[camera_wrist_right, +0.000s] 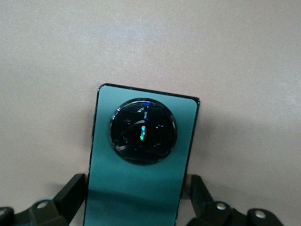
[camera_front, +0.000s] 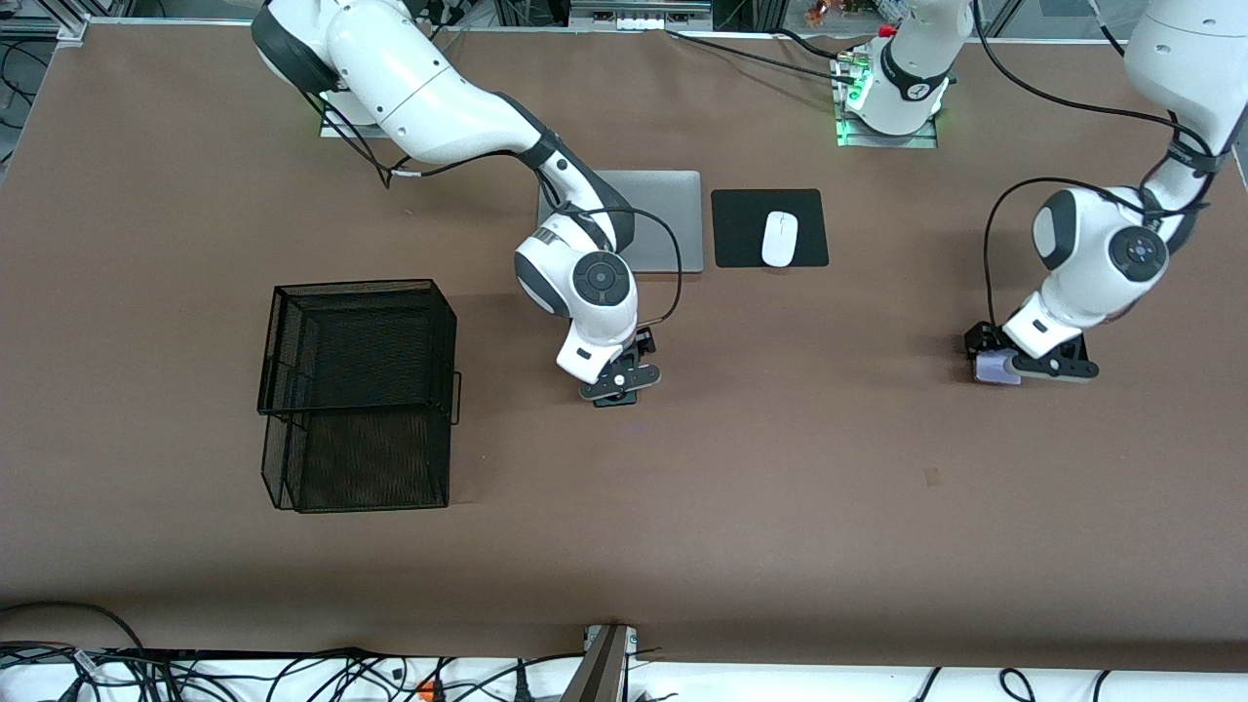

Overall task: Place phones with both arms
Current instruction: 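Grasp the green phone while the left gripper grasps the HUAWEI phone, then drop the green phone in the basket while the left gripper places the HUAWEI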

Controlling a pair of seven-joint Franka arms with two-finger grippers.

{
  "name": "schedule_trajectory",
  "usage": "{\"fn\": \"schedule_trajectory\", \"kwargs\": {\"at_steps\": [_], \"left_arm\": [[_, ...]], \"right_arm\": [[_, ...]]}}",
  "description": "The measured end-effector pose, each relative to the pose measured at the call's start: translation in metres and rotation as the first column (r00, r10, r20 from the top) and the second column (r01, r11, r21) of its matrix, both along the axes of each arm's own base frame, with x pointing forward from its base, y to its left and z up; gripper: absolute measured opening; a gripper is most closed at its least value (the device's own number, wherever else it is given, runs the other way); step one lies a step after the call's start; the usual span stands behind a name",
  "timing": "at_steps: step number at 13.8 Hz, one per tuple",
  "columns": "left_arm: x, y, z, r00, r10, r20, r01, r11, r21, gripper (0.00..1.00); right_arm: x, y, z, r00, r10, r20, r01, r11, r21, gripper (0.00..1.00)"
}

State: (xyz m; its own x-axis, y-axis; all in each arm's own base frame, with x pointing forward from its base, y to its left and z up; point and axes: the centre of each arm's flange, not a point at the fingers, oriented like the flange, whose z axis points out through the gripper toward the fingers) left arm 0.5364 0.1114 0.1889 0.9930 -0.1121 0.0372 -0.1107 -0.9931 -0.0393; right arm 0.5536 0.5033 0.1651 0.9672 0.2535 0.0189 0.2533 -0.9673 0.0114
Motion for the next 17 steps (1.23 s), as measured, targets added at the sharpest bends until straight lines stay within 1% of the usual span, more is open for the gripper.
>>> {"fn": "schedule_trajectory", "kwargs": {"at_steps": [1, 2, 3, 6, 8, 10, 11, 12, 13, 14, 15, 17], "left_arm": [[0.011, -0.003, 0.009, 1.0, 0.005, 0.002, -0.005, 1.0, 0.002, 0.85], [0.021, -0.008, 0.017, 1.0, 0.011, 0.008, -0.011, 1.0, 0.001, 0.85], [0.029, -0.017, 0.021, 1.0, 0.023, 0.017, -0.022, 1.0, -0.006, 0.85], [0.052, -0.066, 0.019, 0.997, 0.073, 0.035, -0.071, 0.996, -0.045, 0.85], [0.063, -0.103, 0.015, 0.994, 0.103, 0.039, -0.101, 0.993, -0.063, 0.85], [0.071, -0.14, 0.01, 0.99, 0.137, 0.04, -0.134, 0.988, -0.08, 0.85], [0.074, -0.158, 0.008, 0.987, 0.159, 0.039, -0.155, 0.984, -0.089, 0.85], [0.077, -0.177, 0.007, 0.982, 0.183, 0.039, -0.179, 0.979, -0.098, 0.85], [0.079, -0.196, 0.005, 0.977, 0.208, 0.037, -0.203, 0.973, -0.107, 0.85], [0.08, -0.217, 0.004, 0.973, 0.231, 0.031, -0.226, 0.968, -0.112, 0.85], [0.079, -0.238, 0.004, 0.968, 0.249, 0.021, -0.245, 0.963, -0.112, 0.85], [0.074, -0.281, 0.008, 0.958, 0.285, 0.008, -0.283, 0.953, -0.111, 0.85]], "right_arm": [[0.0, 0.0, 0.001, 1.0, 0.0, 0.001, 0.0, 1.0, 0.001, 0.94], [0.001, 0.001, 0.004, 1.0, 0.0, 0.004, 0.0, 1.0, 0.005, 0.85], [0.001, 0.001, 0.005, 1.0, 0.0, 0.004, 0.0, 1.0, 0.004, 0.81], [0.001, 0.001, 0.005, 1.0, -0.004, 0.005, 0.004, 1.0, 0.005, 0.81], [0.002, 0.001, 0.006, 0.998, -0.055, 0.01, 0.055, 0.998, 0.01, 0.81], [0.008, 0.002, 0.014, 0.992, -0.123, 0.027, 0.122, 0.992, 0.027, 0.81], [0.016, -0.001, 0.026, 0.988, -0.149, 0.047, 0.147, 0.988, 0.036, 0.81], [0.028, -0.008, 0.044, 0.982, -0.17, 0.077, 0.167, 0.985, 0.044, 0.81], [0.041, -0.019, 0.065, 0.976, -0.19, 0.103, 0.187, 0.981, 0.042, 0.81], [0.054, -0.035, 0.089, 0.969, -0.216, 0.117, 0.213, 0.976, 0.032, 0.81], [0.067, -0.055, 0.112, 0.961, -0.246, 0.124, 0.246, 0.969, 0.018, 0.81], [0.092, -0.106, 0.155, 0.95, -0.289, 0.12, 0.293, 0.956, -0.022, 0.81]]}}
